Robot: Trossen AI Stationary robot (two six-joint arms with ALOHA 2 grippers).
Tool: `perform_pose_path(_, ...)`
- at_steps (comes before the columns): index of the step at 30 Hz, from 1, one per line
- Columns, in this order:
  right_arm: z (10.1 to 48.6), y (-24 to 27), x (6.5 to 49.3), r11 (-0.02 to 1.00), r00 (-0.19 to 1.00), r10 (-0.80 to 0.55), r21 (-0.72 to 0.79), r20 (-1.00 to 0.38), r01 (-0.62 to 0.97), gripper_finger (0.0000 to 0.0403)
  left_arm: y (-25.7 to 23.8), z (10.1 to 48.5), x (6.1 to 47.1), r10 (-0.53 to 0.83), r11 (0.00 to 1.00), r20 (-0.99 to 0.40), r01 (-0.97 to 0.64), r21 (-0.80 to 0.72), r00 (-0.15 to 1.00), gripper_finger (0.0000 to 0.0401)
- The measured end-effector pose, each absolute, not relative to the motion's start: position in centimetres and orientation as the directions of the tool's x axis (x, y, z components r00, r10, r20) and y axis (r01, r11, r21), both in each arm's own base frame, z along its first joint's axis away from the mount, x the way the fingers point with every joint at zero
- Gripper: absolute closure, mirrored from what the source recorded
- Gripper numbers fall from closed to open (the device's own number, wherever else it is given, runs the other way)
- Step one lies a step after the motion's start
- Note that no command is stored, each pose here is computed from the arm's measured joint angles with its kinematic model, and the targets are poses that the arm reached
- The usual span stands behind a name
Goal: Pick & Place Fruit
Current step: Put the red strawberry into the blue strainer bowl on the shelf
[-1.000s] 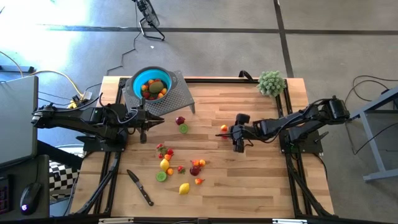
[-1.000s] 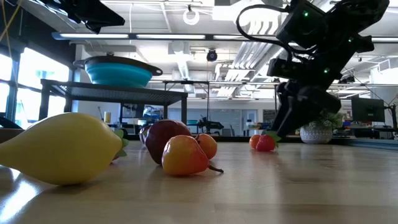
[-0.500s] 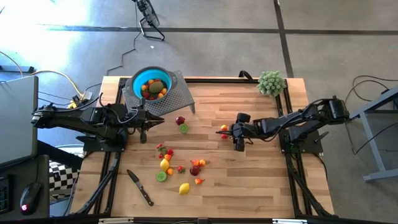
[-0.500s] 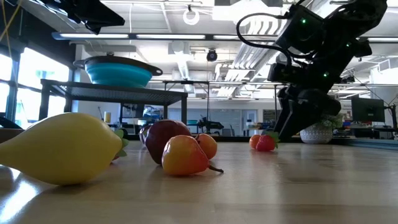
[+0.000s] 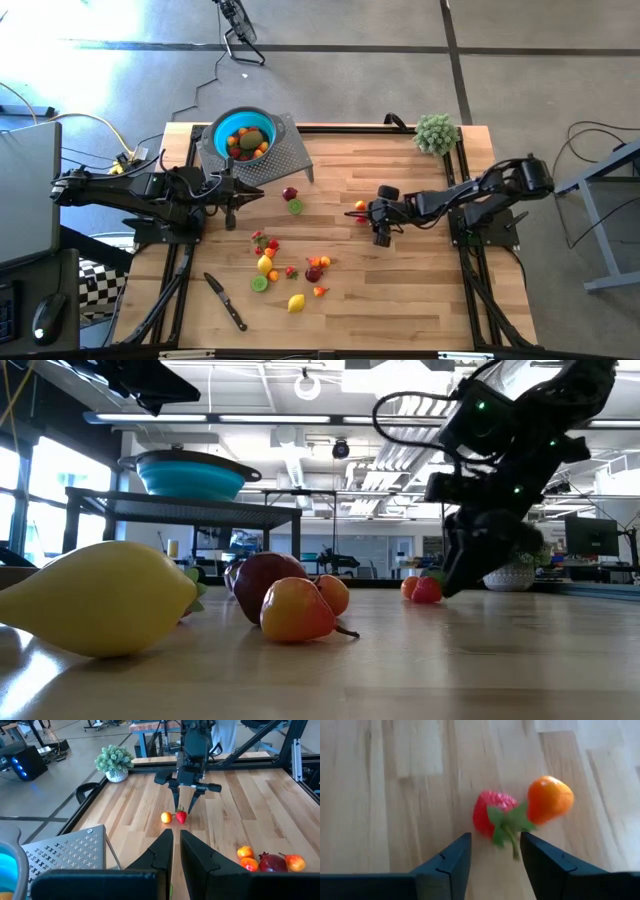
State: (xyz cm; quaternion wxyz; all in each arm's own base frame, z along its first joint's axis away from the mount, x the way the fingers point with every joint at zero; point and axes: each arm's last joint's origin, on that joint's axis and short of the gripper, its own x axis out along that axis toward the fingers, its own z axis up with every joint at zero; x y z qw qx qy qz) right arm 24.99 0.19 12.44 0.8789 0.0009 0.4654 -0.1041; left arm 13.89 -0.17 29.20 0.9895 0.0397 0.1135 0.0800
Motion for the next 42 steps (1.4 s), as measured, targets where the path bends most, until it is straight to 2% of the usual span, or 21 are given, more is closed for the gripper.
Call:
perform_pose_path(16, 12.1, 0.1, 25.2, 0.976, 0.546, -0.197, -0.107, -0.814, 0.192, 0.0253, -0.2, 29.2, 13.9, 0.167, 0.984, -0.218, -0.149, 0.096, 0.961, 0.0373)
perform_pose_path(25, 14.0, 0.0, 24.6, 0.969, 0.578, -0.240, -0.152, -0.780, 0.196, 0.0253, -0.2, 29.2, 13.9, 0.167, 0.984, -0.220, -0.149, 0.097, 0.961, 0.0373)
perform_pose_path(34, 13.6, 0.0, 24.4, 0.967, 0.549, -0.244, -0.158, -0.799, 0.199, 0.0253, -0.2, 29.2, 13.9, 0.167, 0.984, -0.220, -0.149, 0.097, 0.961, 0.0373)
perform_pose_path(42, 13.7, -0.4, 24.5, 0.945, 0.552, -0.317, -0.211, -0.772, 0.248, 0.0253, -0.2, 29.2, 13.9, 0.167, 0.984, -0.220, -0.149, 0.097, 0.961, 0.0373)
